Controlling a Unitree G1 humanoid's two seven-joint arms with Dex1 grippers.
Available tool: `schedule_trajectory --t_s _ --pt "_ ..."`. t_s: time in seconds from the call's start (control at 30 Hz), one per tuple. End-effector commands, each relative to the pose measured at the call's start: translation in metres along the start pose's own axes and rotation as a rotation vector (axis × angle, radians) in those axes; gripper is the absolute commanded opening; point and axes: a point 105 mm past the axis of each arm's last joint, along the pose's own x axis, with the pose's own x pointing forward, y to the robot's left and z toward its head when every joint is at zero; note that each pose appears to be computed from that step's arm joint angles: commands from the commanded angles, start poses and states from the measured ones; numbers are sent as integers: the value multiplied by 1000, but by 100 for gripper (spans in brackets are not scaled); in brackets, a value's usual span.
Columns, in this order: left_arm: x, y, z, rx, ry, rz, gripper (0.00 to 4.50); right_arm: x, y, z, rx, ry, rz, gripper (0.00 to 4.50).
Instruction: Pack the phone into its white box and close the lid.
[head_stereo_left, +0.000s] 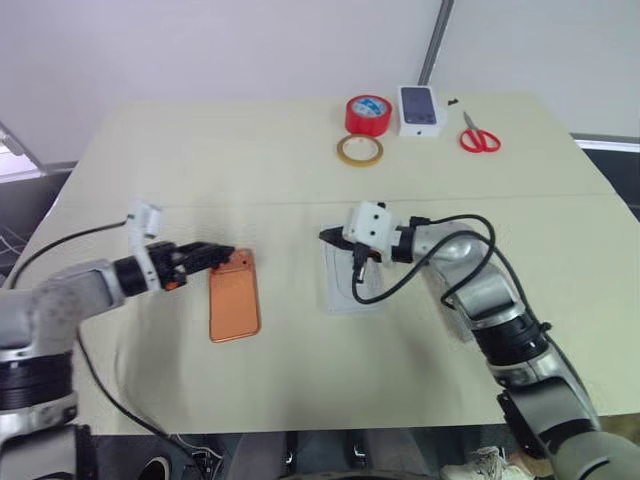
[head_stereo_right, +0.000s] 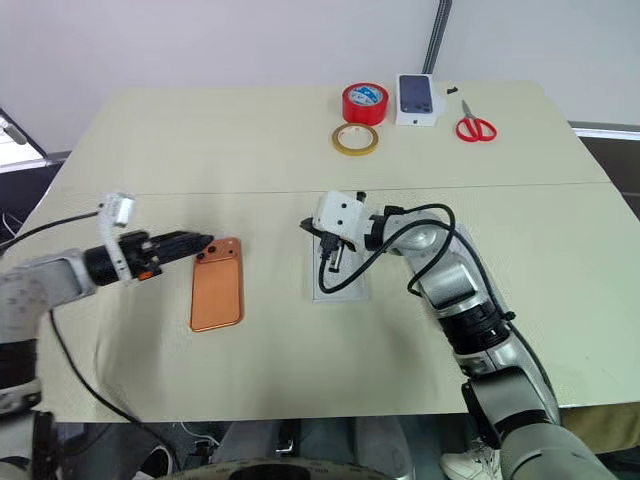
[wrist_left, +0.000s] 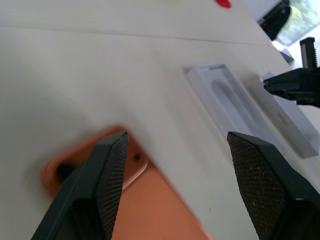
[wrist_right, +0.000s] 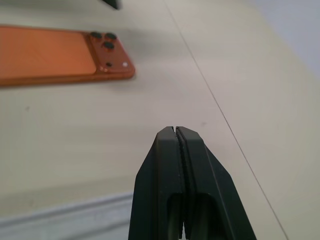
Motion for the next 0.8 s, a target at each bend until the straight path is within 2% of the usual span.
schedule_trajectory --t_s 0.03,0.13,0.3,0.53,0.67,0.8 --pt "-23 7 -7 -131 47 41 333 23 21 4 -31 -30 82 6" --pt "-35 13 -13 -222 57 77 333 42 34 0 -76 25 141 6" --pt "-30 12 -26 -294 74 90 333 63 52 -3 -78 96 251 6" --pt "-5 0 -61 -337 191 79 333 81 76 -9 -76 176 388 6" --pt "5 2 -65 -371 195 81 333 85 81 -13 -28 234 430 6" --pt "25 -9 -63 -390 183 16 333 92 81 -9 -37 207 400 6"
